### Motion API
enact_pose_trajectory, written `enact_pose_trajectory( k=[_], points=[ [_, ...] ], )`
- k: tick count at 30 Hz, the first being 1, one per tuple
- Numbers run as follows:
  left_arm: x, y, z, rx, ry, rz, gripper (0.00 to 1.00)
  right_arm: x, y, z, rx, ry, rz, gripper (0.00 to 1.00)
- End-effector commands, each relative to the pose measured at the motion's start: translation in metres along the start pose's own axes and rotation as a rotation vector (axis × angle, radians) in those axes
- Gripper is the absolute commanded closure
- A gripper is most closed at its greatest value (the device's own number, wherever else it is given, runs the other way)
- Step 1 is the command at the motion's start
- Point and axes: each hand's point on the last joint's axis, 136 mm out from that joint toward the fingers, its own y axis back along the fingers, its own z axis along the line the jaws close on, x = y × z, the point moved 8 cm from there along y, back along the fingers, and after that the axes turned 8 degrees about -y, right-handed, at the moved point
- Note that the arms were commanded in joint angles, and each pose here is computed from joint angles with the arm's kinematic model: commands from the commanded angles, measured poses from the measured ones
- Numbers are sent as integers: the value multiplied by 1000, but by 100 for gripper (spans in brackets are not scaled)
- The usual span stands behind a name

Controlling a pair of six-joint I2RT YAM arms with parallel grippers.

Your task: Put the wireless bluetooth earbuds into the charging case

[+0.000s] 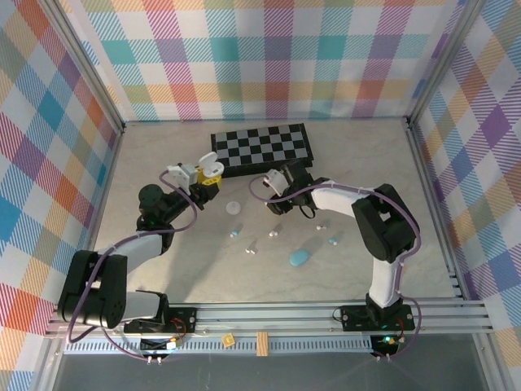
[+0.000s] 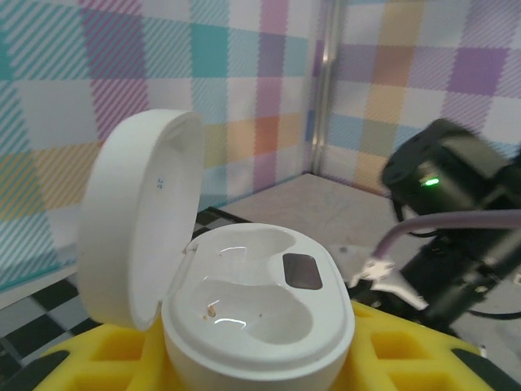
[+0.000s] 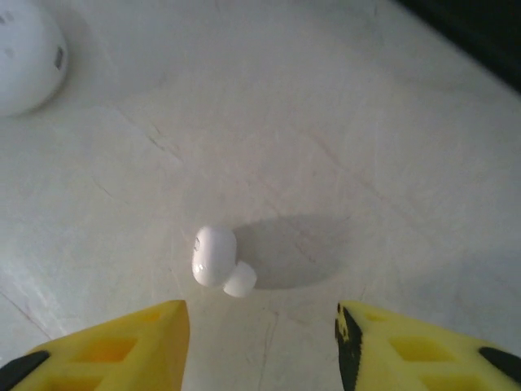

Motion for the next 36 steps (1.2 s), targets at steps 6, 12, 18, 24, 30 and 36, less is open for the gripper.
enact_pose_trajectory(
  k=[6, 12, 18, 24, 30, 36],
  points=[
    [-7, 19, 21, -72, 2, -99, 62, -24, -1, 27, 136, 24, 77, 41],
    [-9, 27, 26, -120, -19, -81, 62, -26, -12, 35, 193, 21, 256, 46],
    [-7, 31, 28, -160, -33, -37, 62, -28, -24, 39, 283, 18, 366, 49],
    [-11, 30, 29, -149, -34, -46, 62, -26, -35, 41, 332, 52, 400, 59],
    [-11, 30, 28, -140, -29, -54, 62, -21, -44, 41, 368, 88, 423, 65],
    [-11, 29, 28, -135, -29, -57, 62, -21, -52, 40, 371, 109, 441, 70]
  ],
)
